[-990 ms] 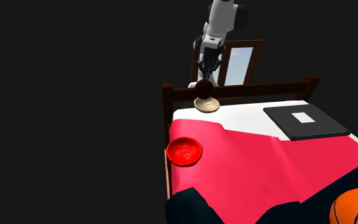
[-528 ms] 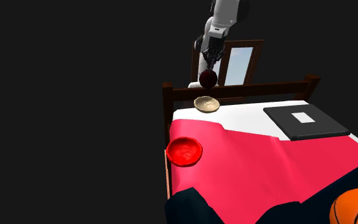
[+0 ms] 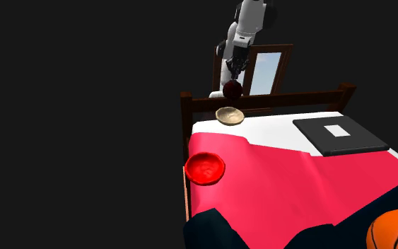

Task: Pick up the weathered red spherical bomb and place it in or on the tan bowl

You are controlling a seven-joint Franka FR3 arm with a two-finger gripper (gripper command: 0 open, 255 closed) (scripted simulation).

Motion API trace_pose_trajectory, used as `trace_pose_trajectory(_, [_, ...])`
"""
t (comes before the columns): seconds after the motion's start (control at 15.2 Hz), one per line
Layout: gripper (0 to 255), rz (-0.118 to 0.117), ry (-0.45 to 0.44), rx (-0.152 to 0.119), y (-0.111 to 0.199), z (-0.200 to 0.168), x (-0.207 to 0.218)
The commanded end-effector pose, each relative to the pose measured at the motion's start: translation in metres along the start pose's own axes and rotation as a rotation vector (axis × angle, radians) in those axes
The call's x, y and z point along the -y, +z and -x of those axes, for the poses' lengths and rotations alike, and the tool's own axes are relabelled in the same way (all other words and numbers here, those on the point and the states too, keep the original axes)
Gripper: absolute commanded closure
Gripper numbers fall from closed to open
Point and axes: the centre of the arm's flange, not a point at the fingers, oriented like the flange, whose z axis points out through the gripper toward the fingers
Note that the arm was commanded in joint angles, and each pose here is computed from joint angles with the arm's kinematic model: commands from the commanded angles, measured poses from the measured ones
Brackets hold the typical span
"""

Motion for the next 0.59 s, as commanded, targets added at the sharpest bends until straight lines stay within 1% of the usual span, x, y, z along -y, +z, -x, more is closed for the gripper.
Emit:
trace_pose_trajectory(0.0, [255,0.0,0.0,-0.001,0.012,0.0,0.001])
trace_pose_trajectory(0.53, [255,0.0,0.0,-0.001,0.054,-0.004,0.004])
